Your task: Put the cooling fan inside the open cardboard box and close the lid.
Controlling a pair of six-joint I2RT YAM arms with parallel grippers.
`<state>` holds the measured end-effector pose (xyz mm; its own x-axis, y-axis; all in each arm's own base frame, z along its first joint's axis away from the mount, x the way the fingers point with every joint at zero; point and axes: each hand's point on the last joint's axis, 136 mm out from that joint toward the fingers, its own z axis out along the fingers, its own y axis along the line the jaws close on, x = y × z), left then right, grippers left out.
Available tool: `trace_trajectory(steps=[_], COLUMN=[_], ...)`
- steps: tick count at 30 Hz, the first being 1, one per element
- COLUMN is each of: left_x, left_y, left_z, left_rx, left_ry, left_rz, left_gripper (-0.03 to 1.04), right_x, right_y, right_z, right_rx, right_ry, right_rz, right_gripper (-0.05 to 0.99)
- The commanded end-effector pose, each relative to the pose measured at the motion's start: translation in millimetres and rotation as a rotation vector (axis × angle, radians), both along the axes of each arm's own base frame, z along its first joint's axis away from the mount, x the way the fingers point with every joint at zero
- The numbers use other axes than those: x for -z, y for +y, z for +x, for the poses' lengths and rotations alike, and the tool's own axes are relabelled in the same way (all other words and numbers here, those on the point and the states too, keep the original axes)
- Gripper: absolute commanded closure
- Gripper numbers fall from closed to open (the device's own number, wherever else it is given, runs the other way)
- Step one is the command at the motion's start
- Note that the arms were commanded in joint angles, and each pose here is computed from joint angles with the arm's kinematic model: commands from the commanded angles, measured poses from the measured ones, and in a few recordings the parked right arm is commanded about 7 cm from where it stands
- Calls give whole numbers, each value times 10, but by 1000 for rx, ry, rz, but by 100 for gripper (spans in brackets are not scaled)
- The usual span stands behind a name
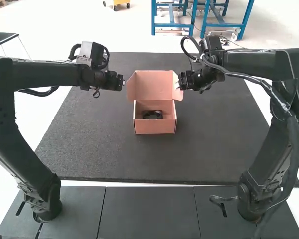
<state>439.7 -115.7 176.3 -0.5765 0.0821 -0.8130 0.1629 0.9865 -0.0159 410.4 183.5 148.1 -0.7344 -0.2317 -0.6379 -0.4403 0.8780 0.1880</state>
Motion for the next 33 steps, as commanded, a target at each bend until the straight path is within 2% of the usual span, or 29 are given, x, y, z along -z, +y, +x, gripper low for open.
trace_trajectory(steps=[1, 16, 24, 33], left_x=[-154, -132, -133, -157], left_y=[-104, -271, -510, -604], left_z=[86, 38, -43, -58], left_rx=[36, 110, 177, 198], left_ry=[-29, -3, 3, -1], left_rz=[-46, -91, -111, -117], left_gripper=[7, 7, 7, 7], right_x=[-132, -150, -176, -201], right_y=[21, 6, 21, 20], right_z=[93, 120, 127, 146], right_rx=[7, 11, 7, 9], right_ry=[-25, -26, -31, -37], right_rz=[26, 33, 37, 39], right_gripper=[18, 22, 23, 31])
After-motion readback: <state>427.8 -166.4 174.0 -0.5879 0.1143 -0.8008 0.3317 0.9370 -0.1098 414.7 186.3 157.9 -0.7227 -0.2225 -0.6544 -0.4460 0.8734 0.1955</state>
